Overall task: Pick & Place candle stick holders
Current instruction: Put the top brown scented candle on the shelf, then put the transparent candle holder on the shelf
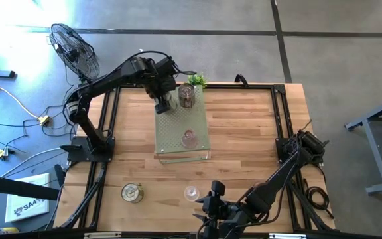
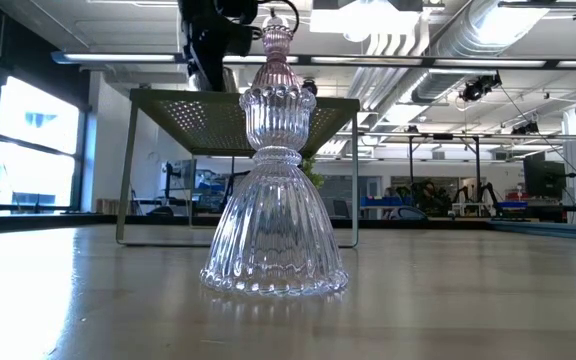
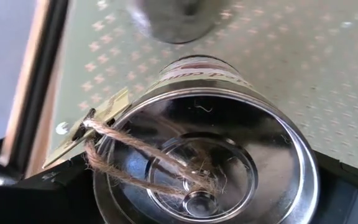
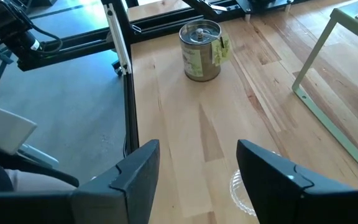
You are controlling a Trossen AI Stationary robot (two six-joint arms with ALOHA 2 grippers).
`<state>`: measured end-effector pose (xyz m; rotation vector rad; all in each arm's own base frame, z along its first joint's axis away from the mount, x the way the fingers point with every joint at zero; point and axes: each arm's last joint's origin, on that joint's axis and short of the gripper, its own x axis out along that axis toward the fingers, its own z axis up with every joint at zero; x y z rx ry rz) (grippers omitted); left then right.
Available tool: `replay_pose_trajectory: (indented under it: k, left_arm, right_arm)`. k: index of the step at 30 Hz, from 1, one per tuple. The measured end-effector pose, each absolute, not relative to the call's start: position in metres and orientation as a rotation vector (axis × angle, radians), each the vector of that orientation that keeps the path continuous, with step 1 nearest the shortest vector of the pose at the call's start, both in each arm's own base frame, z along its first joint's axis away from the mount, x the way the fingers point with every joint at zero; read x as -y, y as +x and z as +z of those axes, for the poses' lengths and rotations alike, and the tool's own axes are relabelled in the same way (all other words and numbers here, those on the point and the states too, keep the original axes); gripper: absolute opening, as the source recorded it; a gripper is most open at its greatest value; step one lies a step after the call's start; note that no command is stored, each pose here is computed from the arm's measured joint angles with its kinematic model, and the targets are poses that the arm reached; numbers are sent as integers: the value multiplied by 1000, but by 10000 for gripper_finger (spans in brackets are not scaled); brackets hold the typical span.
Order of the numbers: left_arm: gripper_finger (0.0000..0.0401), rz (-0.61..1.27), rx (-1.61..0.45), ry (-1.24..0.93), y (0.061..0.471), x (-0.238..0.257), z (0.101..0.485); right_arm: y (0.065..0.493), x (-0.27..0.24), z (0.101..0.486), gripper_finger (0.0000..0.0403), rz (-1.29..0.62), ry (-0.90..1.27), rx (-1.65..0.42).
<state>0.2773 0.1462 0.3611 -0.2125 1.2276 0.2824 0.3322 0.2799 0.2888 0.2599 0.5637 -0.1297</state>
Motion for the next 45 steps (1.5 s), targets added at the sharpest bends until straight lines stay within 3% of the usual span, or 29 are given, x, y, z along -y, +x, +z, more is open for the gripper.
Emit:
replay_pose_trajectory:
  k: [5, 22, 33, 39, 45]
  left_arm:
    - [396, 265, -1224, -207, 277, -146, 361]
    - [395, 423, -1254, -159, 274, -149, 364]
    - [395, 317, -1233, -258, 266, -140, 386]
    - [395, 417, -1265, -245, 255, -137, 403]
    - [395, 455, -1165, -227, 239, -129, 428]
  right_arm:
    - [332, -280, 289, 208, -130, 260, -564]
    - [332, -280, 288, 209, -130, 258, -565]
    - [332, -280, 288, 209, -133, 253, -570]
    - [332, -280, 288, 209, -128, 257, -574]
    - [331, -280, 288, 209, -127, 264, -575]
